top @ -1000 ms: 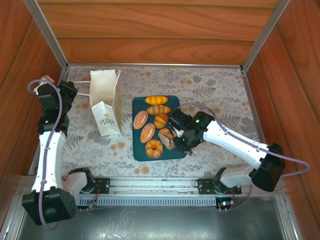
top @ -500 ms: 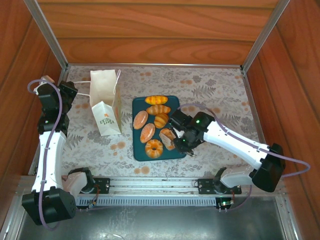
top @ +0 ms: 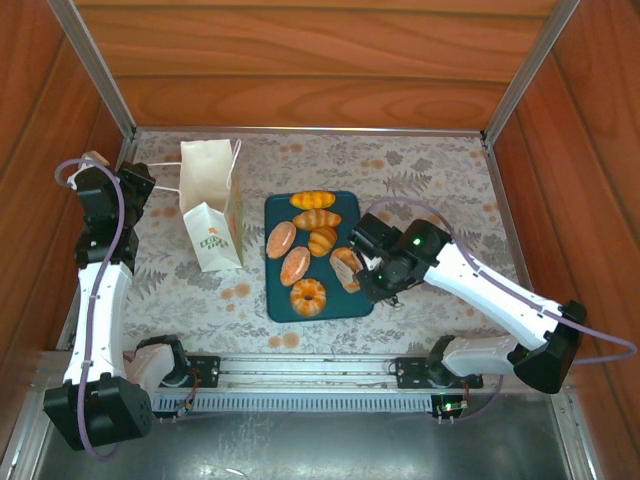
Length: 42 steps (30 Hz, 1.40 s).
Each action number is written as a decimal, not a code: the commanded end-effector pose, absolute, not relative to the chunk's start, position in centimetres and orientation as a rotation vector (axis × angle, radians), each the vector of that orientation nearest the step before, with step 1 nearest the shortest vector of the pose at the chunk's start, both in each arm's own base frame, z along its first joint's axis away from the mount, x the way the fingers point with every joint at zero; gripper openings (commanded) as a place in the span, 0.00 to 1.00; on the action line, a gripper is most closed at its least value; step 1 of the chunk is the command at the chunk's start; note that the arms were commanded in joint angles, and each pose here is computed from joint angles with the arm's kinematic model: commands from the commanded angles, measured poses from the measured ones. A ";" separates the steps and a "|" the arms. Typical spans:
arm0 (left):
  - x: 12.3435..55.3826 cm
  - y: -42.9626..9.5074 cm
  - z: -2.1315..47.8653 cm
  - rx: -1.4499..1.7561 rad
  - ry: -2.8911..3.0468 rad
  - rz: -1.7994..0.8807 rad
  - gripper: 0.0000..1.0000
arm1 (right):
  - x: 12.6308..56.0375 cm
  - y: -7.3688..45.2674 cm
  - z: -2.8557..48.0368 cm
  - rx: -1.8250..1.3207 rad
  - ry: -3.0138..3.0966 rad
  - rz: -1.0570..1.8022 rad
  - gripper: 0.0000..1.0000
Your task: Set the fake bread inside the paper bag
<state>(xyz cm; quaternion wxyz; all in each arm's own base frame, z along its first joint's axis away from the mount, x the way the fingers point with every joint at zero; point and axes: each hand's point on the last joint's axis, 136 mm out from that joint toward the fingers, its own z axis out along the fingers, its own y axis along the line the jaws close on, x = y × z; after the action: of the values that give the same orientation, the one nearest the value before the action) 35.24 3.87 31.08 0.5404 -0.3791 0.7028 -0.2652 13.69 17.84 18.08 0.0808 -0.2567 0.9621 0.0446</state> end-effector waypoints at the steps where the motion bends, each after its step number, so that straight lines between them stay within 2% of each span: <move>1: 34.9 4.2 32.1 -0.899 1.644 -0.626 0.00 | 14.8 18.2 21.1 -0.719 2.802 0.171 0.34; 16: 35.0 4.2 31.3 -0.911 1.654 -0.628 0.00 | 20.4 27.2 37.1 -0.746 2.333 0.572 0.33; 23: 35.0 4.1 30.9 -0.915 1.660 -0.630 0.00 | 21.4 31.0 43.9 -0.758 2.112 0.766 0.33; 32: 35.1 4.1 30.5 -0.919 1.662 -0.634 0.00 | 22.6 34.3 48.9 -0.737 1.896 0.920 0.32; 41: 35.3 4.1 30.3 -0.924 1.662 -0.642 0.00 | 24.1 37.4 51.0 -0.729 1.780 0.987 0.32; 42: 35.3 4.1 30.3 -0.925 1.661 -0.645 0.00 | 25.0 38.7 49.6 -0.740 1.806 0.977 0.32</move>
<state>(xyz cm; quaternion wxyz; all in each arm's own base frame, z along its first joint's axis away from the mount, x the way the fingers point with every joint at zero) 35.21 3.86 30.20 0.5329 -0.3851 0.7051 -0.2657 24.19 36.94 46.68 0.4199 -0.2967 0.7764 0.3645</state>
